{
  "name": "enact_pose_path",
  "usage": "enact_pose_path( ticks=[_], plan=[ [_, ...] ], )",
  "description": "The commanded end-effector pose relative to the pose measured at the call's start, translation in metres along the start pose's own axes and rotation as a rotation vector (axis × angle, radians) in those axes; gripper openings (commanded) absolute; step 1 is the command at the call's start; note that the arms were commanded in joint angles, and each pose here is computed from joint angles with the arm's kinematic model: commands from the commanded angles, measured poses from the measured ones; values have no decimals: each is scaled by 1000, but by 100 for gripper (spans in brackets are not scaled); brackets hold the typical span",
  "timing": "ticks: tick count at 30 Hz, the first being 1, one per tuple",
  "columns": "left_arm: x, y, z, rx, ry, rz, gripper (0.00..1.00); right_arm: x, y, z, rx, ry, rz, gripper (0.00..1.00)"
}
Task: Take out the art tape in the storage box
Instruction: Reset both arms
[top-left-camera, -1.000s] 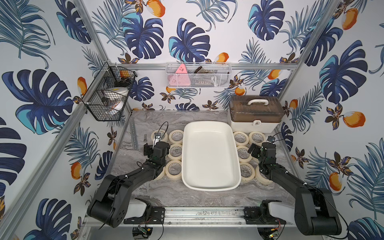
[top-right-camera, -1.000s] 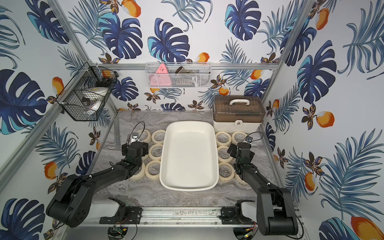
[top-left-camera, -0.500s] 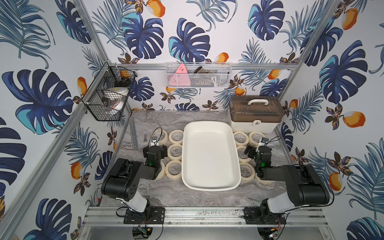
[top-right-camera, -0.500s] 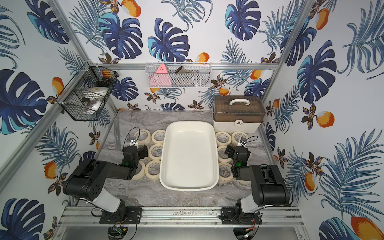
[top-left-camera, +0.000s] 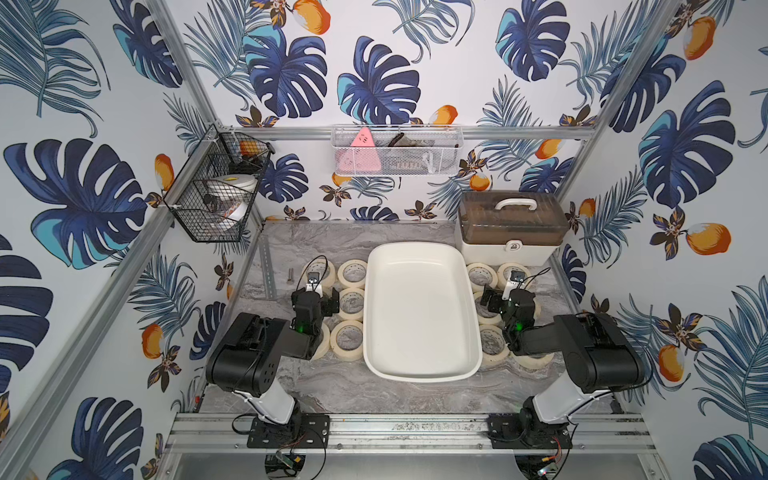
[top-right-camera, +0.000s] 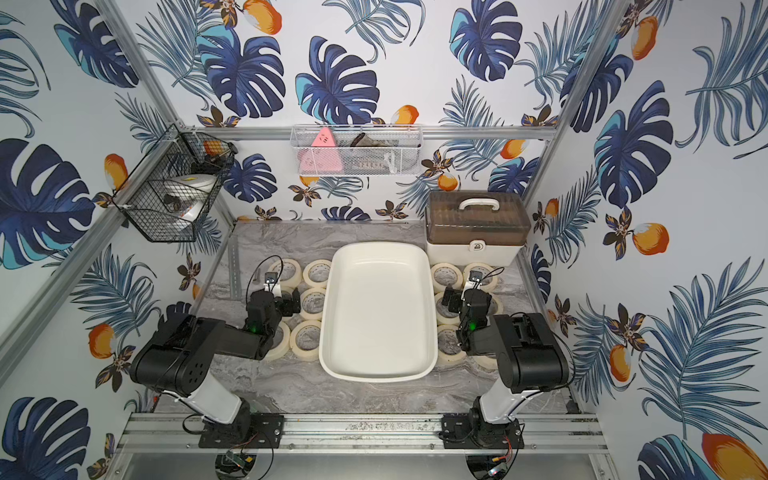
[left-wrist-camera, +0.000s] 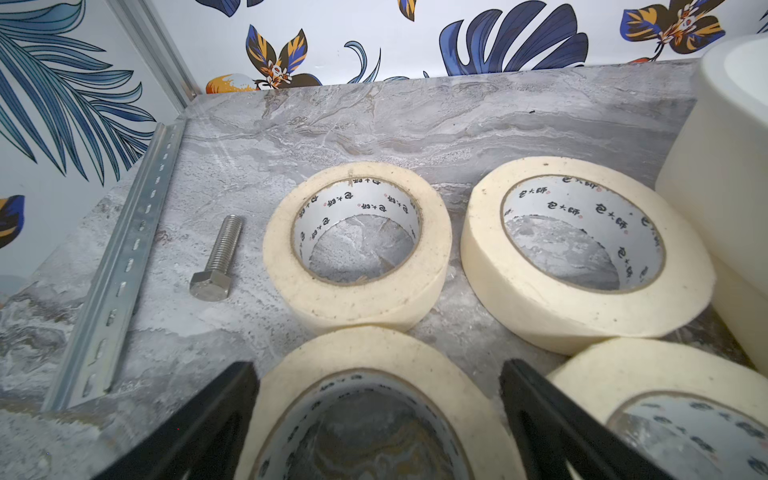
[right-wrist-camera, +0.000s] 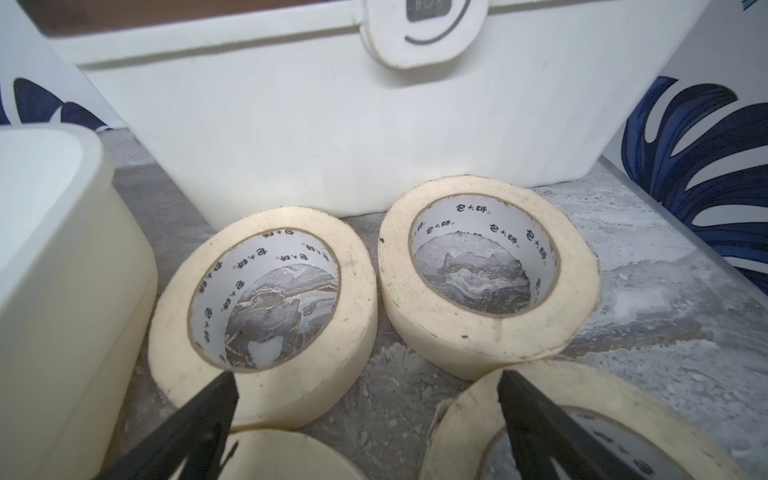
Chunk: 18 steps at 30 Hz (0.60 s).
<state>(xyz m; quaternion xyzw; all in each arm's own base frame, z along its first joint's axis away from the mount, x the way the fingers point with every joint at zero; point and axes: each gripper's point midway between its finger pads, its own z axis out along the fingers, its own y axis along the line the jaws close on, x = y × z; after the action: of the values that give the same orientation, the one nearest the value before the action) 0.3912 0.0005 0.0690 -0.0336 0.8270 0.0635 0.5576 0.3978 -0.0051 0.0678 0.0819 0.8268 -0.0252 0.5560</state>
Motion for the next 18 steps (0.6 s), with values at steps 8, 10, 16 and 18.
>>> enact_pose_path(
  ticks=[8,10,16,18],
  plan=[
    [-9,-1,1,10,-29,7,99,-6,2,1,6,-24,-25,100],
    [-8,-1,1,9,-28,7,99,-6,3,1,6,-19,-25,100],
    [-9,-1,1,9,-30,5,99,-5,3,2,7,-15,-31,100],
    [-9,-1,1,9,-29,6,99,-5,4,3,5,-14,-32,100]
  ],
)
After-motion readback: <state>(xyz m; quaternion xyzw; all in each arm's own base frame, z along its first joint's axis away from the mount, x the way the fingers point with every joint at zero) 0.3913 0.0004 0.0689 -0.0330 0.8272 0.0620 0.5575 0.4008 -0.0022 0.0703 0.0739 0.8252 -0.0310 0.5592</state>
